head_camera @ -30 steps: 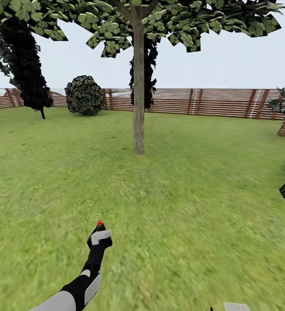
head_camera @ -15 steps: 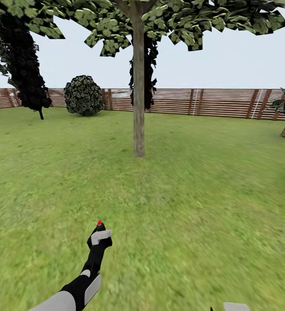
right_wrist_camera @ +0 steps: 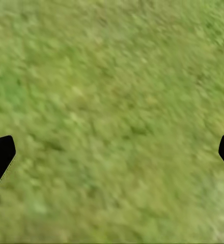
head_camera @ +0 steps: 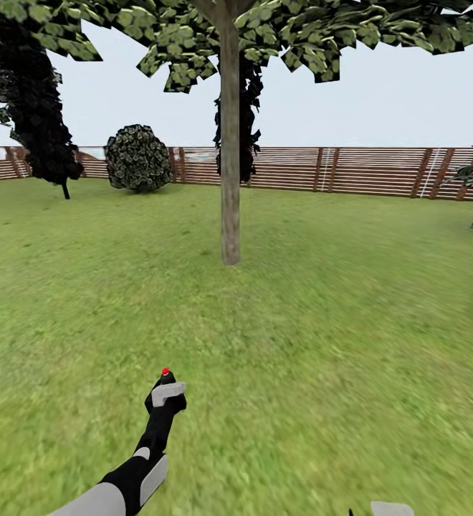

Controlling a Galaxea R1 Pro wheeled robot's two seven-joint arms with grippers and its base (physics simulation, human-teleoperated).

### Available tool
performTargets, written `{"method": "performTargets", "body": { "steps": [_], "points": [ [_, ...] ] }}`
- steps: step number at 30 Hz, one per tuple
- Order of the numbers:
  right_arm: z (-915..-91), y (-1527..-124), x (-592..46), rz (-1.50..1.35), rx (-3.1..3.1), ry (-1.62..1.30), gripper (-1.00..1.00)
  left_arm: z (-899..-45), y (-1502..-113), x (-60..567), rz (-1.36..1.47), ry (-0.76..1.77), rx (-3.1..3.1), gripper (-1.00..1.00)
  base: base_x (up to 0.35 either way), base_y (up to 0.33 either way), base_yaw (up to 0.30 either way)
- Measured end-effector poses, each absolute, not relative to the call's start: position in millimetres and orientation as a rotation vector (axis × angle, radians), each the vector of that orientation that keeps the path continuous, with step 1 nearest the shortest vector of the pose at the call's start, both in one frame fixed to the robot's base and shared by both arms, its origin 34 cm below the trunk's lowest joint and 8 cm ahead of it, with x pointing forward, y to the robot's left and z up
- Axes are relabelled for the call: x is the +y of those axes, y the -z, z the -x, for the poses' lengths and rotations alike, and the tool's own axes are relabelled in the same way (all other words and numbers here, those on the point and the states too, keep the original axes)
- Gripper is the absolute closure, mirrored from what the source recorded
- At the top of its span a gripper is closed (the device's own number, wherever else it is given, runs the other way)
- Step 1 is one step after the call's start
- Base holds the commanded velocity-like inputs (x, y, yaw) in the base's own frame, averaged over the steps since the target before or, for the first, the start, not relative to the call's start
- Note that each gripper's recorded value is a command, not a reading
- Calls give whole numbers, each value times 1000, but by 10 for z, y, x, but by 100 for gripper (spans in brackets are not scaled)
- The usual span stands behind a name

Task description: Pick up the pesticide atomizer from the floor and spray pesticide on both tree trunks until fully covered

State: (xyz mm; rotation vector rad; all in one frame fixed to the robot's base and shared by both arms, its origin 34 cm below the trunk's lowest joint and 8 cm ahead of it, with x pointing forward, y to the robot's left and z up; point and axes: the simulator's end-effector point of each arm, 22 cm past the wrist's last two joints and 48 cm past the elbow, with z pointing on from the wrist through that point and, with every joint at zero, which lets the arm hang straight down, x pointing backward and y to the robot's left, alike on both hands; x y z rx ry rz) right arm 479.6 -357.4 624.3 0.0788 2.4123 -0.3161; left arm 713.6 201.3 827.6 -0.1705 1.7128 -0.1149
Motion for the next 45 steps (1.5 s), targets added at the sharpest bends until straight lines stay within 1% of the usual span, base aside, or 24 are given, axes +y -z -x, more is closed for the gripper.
{"method": "performTargets", "body": {
  "steps": [45],
  "points": [
    [-4797,-6242,-3567,-73,2413,315,-100,-7137,-8260,2090,167,103,1718,100,350,0,0]
  ]
}}
